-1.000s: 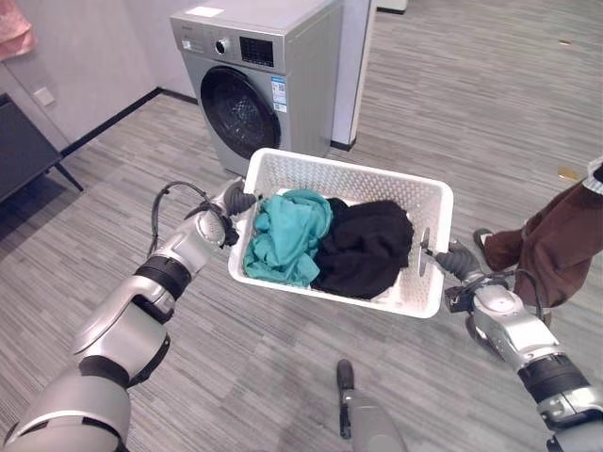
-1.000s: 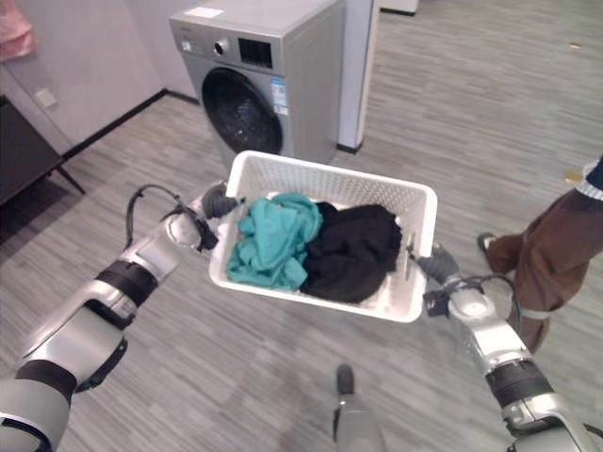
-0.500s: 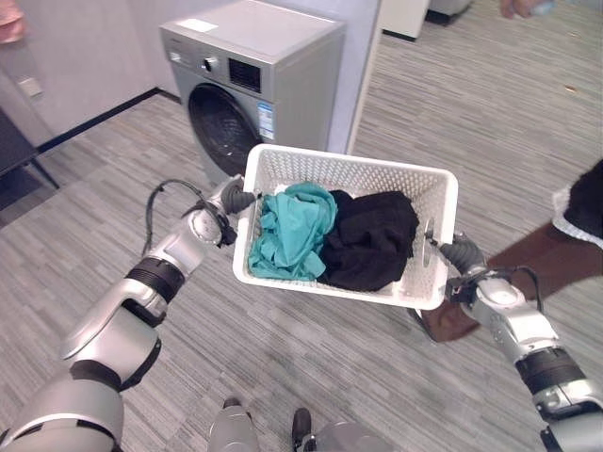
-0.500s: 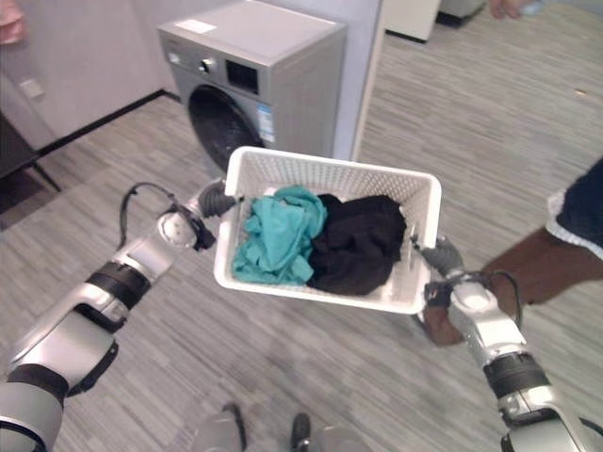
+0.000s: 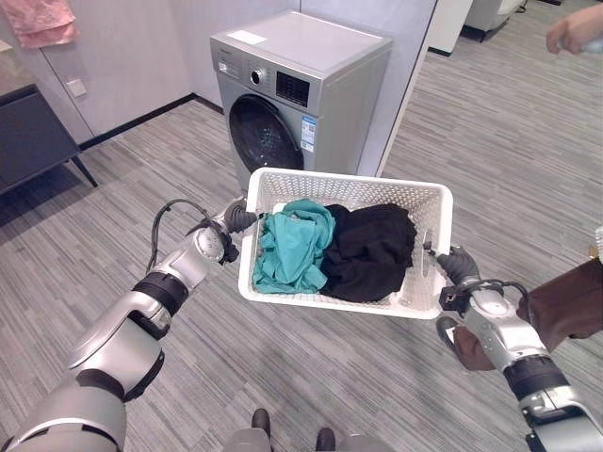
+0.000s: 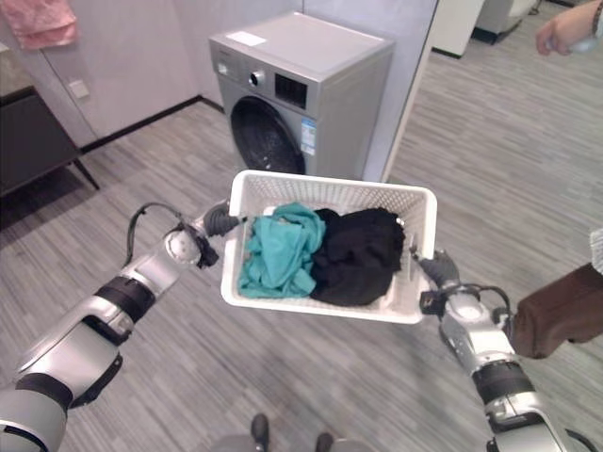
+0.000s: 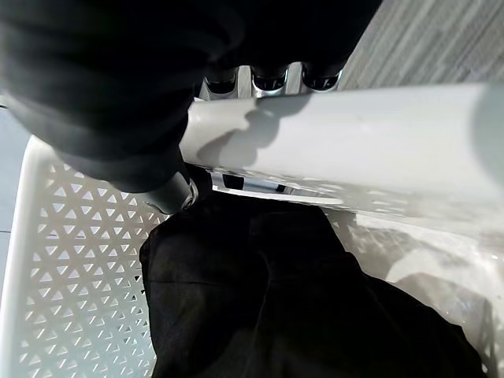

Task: Grab the laundry basket,head to the washer,open it,put in the laundry and shut it.

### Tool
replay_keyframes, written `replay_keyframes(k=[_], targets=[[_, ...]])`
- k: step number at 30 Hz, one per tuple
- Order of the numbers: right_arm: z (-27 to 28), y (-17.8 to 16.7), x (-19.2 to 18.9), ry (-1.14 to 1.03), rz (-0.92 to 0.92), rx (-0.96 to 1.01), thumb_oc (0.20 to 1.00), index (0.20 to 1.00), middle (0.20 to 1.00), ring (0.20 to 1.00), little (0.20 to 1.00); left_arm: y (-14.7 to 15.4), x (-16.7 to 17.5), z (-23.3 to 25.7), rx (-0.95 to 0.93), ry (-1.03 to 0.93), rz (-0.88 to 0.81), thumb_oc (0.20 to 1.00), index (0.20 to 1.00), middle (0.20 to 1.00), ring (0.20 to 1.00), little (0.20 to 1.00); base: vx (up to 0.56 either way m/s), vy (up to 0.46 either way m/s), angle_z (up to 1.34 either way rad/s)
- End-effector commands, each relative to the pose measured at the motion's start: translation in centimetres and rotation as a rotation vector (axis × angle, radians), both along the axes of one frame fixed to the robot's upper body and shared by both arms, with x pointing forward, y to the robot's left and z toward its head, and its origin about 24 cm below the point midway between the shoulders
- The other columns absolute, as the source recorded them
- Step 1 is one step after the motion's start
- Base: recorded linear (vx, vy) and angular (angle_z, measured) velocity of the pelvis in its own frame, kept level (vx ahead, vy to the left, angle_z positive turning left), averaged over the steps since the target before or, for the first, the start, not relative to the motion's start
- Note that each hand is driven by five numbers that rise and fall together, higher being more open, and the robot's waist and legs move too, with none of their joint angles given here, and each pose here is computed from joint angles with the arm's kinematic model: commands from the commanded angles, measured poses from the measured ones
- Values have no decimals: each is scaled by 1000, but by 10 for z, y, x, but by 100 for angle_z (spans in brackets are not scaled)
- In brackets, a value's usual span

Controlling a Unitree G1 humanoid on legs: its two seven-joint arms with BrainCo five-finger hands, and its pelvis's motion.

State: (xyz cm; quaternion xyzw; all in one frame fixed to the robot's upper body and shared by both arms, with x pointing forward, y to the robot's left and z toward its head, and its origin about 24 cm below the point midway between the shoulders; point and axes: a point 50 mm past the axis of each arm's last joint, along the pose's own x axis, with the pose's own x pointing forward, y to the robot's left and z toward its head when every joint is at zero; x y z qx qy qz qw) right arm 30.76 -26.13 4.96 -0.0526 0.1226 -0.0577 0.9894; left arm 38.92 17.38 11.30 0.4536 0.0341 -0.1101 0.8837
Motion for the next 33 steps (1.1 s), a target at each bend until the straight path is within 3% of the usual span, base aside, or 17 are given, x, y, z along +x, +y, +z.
replay_keyframes(k=[1, 7, 8, 12, 25, 33], targets=[[51, 2, 13, -300, 26, 56, 200, 200, 200, 200, 200, -22, 5, 17, -11, -100, -85, 200, 200, 200, 200, 200, 60, 72, -11], [51, 2, 13, -302, 24, 39, 200, 200, 200, 200, 200, -17, 5, 17, -11, -102, -72, 200, 200, 200, 200, 200, 41, 43, -4], [-26, 14, -10, 23, 114, -263, 200, 200, 200, 200, 200, 8, -22, 2, -205, -201, 35, 200, 200, 200, 200, 200, 43, 11, -1], [-28, 12, -12, 36, 110, -271, 200, 200, 200, 200, 200, 13, -26, -4, -201, -178, 43, 200, 200, 200, 200, 200, 55, 7, -6], [6, 20, 2, -103, 142, -302, 200, 200, 200, 200, 200, 21, -31, -9, -211, -163, 65, 200, 200, 200, 200, 200, 16, 14, 0], [65, 11, 18, -302, 103, -332, 200, 200, 200, 200, 200, 18, -18, 32, -247, -301, 52, 200, 200, 200, 200, 200, -8, 58, 16]])
